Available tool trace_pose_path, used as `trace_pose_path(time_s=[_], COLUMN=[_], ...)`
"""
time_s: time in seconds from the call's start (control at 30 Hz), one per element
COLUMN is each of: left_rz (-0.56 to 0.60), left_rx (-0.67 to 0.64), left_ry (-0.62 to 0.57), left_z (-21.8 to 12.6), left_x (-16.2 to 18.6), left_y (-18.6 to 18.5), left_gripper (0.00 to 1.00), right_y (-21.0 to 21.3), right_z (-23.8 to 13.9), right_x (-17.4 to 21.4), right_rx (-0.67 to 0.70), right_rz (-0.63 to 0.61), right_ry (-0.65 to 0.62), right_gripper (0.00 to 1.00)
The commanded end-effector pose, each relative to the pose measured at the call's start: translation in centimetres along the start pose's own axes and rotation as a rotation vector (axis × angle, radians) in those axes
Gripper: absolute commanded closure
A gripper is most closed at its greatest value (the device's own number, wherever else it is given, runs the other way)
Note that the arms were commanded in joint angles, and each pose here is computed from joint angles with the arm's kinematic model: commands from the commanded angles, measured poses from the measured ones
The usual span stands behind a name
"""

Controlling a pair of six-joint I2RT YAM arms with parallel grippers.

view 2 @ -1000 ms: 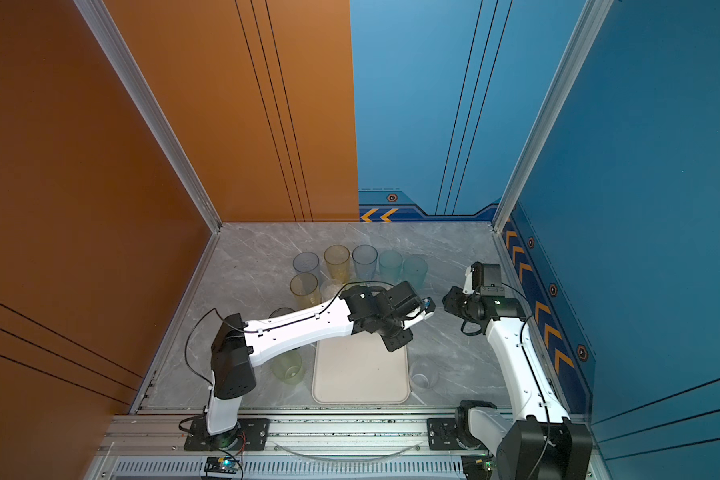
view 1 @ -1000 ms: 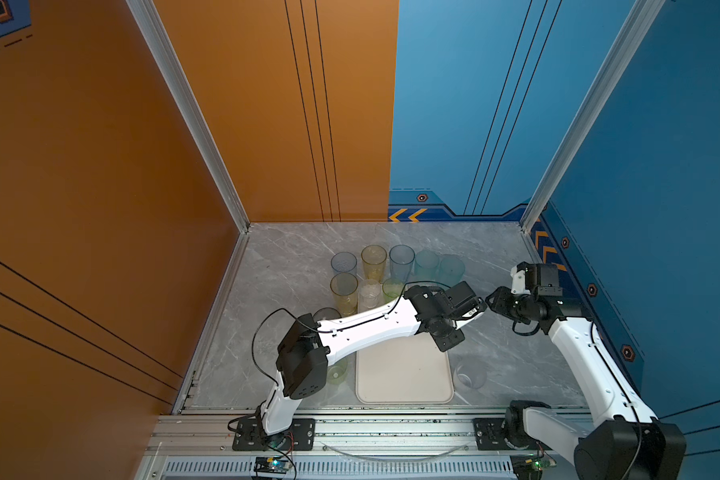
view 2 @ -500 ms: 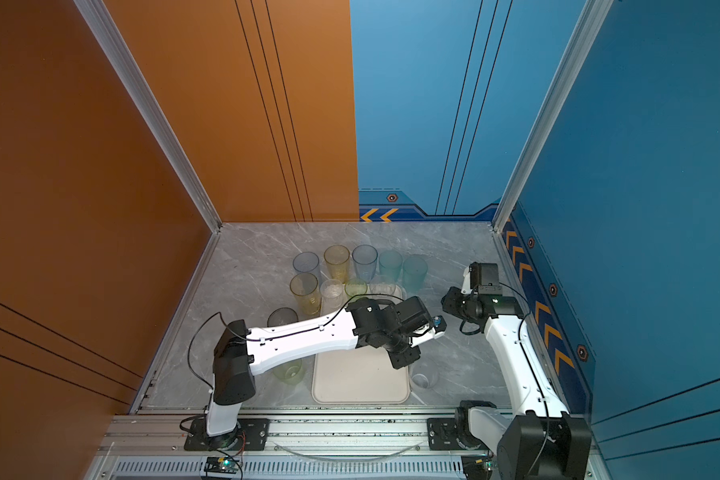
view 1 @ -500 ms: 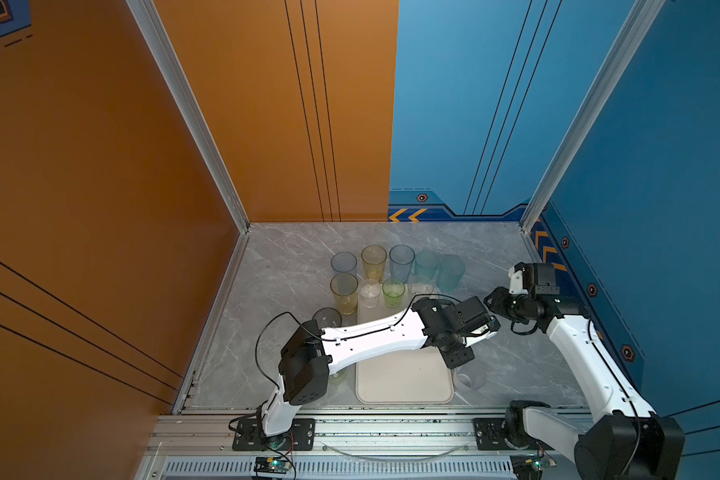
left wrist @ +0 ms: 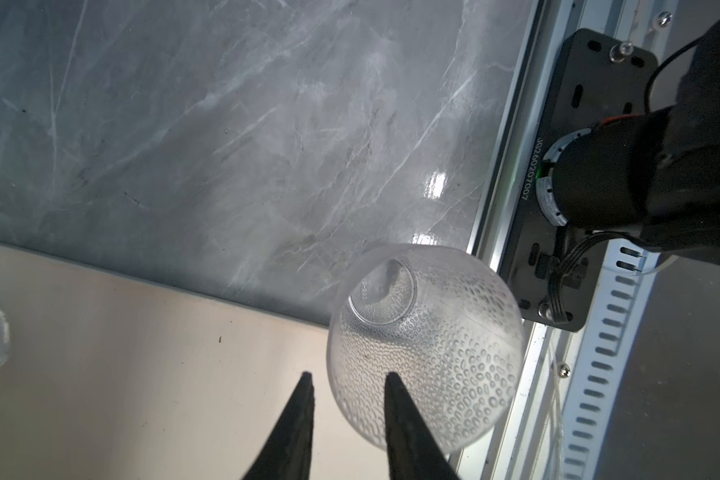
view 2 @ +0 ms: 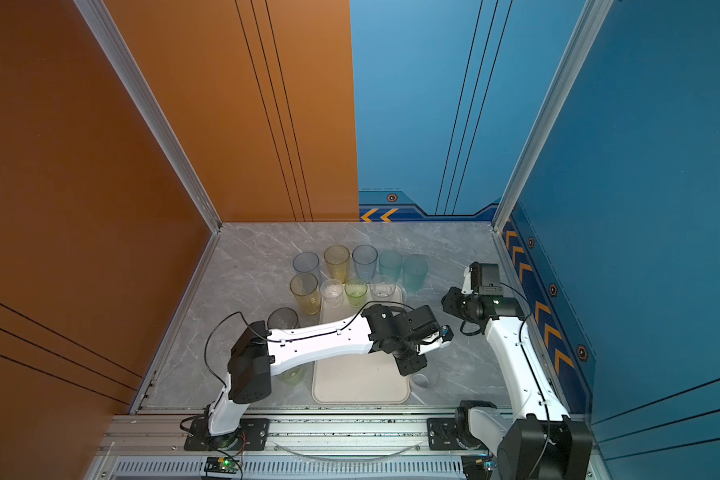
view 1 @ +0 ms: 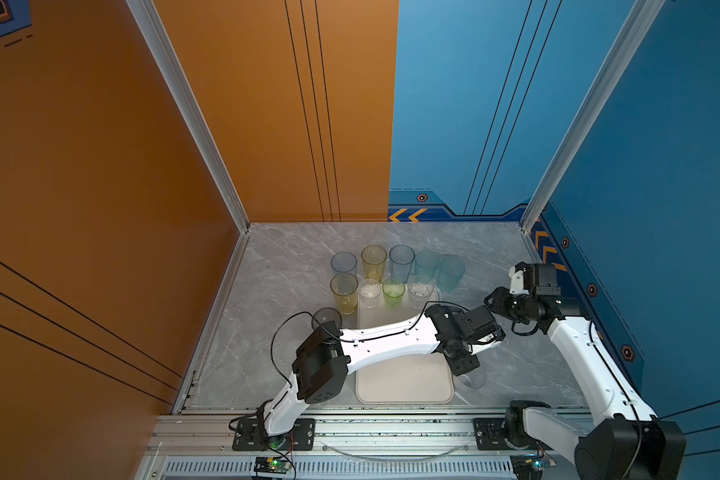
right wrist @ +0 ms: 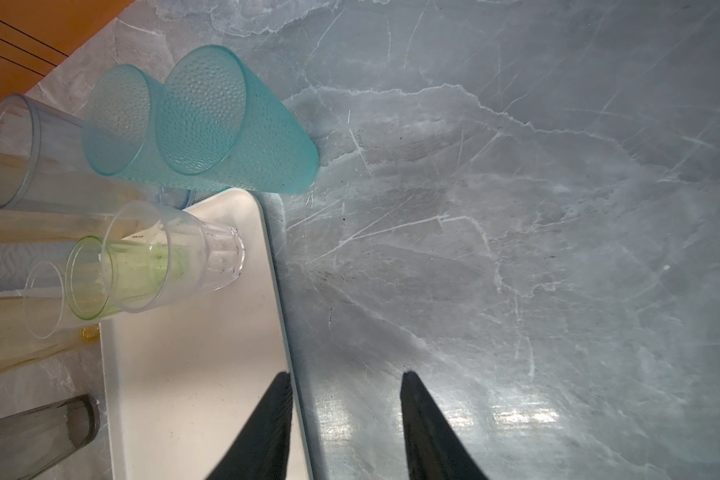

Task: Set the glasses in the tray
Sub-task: 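Close the left gripper on the textured clear cup's rim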

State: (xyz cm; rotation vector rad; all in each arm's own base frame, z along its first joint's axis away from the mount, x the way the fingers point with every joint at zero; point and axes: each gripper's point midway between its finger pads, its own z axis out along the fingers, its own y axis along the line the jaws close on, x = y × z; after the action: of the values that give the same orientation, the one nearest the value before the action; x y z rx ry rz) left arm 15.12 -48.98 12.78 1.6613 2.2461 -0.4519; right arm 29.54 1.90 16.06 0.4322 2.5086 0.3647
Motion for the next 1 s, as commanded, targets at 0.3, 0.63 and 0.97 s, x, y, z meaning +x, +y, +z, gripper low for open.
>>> trace_pose_path(time_s=[0.3, 0.63, 0.97], left_rz=[0.022, 0.041, 0.054], left_rx=[0.030, 0.013, -0.011], left_ry=[0.035, 0.072, 0.074], left_z=[1.4, 2.5, 2.3], left_x=[-0.3, -0.2, -0.2], left_y=[-0.7, -0.3, 0.2], left_gripper=[0.73, 0.85, 1.00], right_y=[-0.6, -0.7, -0.8], right_z=[-0.5, -0.6, -0.5], right_x=[0.3, 0.2, 0.3], right_rx=[0.018, 0.012, 0.007], right_rz=[-0.018, -0.019, -0.020], right_ry=[-0.003, -0.005, -0.002], right_gripper=[0.58, 0.58, 0.58])
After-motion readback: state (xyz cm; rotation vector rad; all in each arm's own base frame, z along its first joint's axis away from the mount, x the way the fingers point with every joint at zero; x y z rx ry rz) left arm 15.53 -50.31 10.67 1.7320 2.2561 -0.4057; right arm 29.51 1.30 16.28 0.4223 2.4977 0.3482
